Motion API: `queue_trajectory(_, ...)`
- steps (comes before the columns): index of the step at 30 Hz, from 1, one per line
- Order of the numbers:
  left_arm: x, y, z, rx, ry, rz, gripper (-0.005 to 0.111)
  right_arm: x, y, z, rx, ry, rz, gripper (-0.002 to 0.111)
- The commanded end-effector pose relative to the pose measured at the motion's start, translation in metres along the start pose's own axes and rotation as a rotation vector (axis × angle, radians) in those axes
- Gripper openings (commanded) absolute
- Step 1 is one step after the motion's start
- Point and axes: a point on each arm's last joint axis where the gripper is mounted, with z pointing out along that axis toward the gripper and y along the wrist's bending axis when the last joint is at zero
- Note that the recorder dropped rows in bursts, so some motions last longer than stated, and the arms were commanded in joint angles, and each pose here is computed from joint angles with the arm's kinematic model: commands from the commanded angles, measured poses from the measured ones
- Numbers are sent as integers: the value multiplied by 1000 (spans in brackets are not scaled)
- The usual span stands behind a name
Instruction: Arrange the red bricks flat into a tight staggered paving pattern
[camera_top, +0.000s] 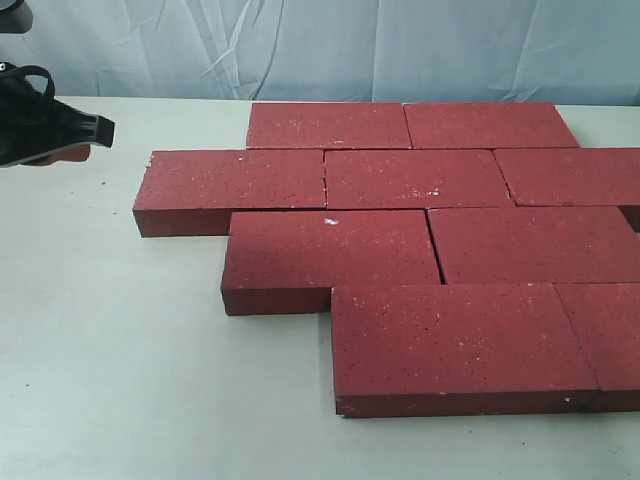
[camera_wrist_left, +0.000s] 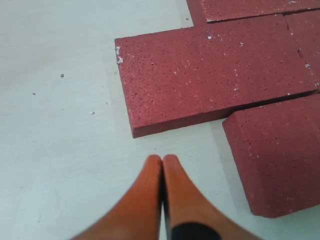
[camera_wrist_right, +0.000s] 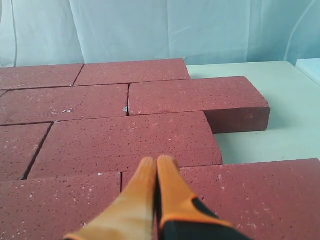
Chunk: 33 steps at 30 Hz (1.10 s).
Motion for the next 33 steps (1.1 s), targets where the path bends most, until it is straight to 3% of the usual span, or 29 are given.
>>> queue_trajectory(1, -1, -1, -2, -1, -14, -1, 0, 0, 0, 0, 4, -18, -1, -1)
queue_trajectory(26, -1, 0, -2, -2, -12, 2, 0, 0, 0, 0, 1, -13, 7, -1)
queue_trajectory(33, -1, -4, -34, -2, -107, 20, 0, 0, 0, 0, 1, -13, 7, -1)
